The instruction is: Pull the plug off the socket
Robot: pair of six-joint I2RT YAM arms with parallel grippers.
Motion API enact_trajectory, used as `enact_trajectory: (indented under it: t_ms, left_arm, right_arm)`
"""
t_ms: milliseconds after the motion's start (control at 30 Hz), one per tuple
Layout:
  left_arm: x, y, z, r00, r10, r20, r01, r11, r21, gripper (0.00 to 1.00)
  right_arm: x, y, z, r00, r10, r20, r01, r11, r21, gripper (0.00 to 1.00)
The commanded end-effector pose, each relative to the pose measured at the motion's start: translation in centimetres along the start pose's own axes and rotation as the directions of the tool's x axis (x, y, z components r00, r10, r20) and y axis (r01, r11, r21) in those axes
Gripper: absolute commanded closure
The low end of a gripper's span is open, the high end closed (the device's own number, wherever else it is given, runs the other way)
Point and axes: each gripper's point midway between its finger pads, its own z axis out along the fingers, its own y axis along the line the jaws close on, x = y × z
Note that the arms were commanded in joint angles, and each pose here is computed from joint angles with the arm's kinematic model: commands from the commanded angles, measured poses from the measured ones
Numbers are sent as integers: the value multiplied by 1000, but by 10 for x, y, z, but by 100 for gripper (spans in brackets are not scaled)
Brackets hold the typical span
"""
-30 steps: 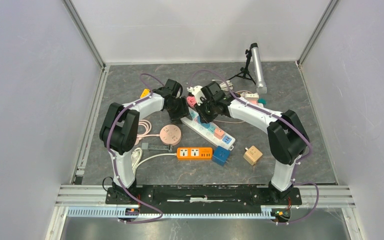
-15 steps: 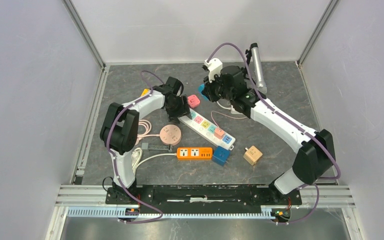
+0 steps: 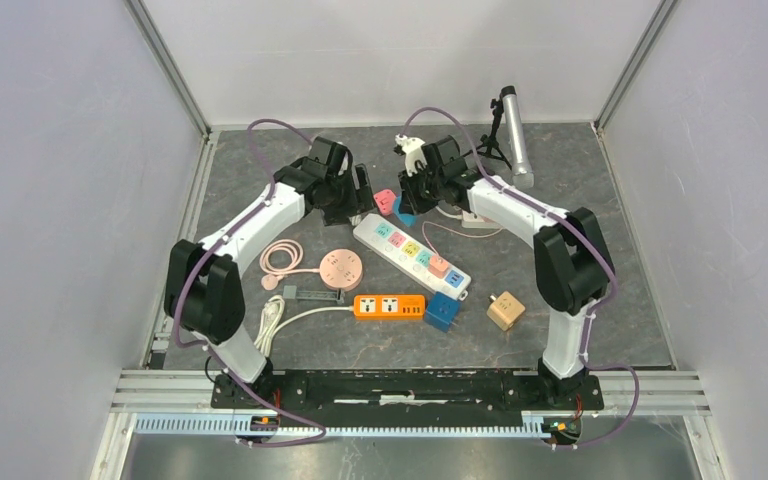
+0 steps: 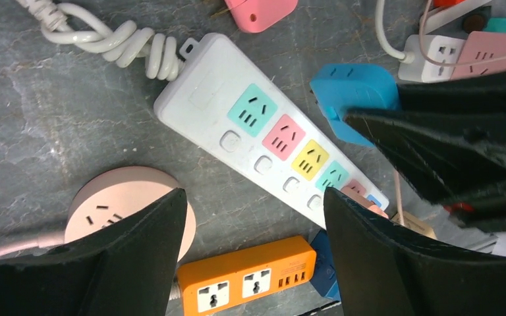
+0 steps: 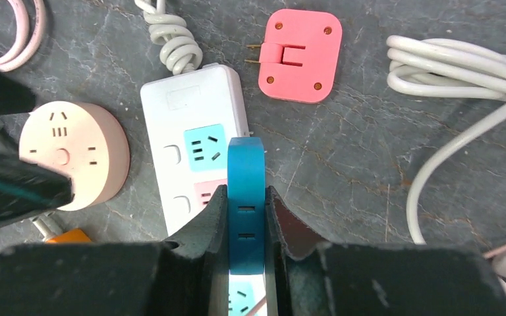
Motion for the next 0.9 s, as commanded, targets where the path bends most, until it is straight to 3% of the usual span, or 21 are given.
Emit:
enact_trajectory:
  t_ms: [0,233,433,533,700,867]
  left_arm:
    - [3,9,-9,999,45,26,-45,999,-22,17]
    - [6,6,-13,999,51,20,-51,999,-1,14]
    - [6,6,-10,998,54,11,-54,999,0,11]
    - [7,6,-8,999,53,6,-53,999,-1,9]
    - [8,7,-5,999,49,-4,-49,999,-3,0]
    - [9,8,-3,999,46,-5,-46,999,-9,0]
  right_arm:
    - [-15,-3,10,1000,16,20,-15,999,-52,86]
    - [6,-21,28,1000,19,-21,-20,998,-59,79]
    - [23,-13,39,996,39,-79,-51,986,-157,73]
    - [27,-11,41,994,47,-95,-64,982,-179,66]
    - [27,-25,39,994,53,-96,-63,993,-100,43]
    - [3,-39,25,999,30,-29,-30,1000,-4,32]
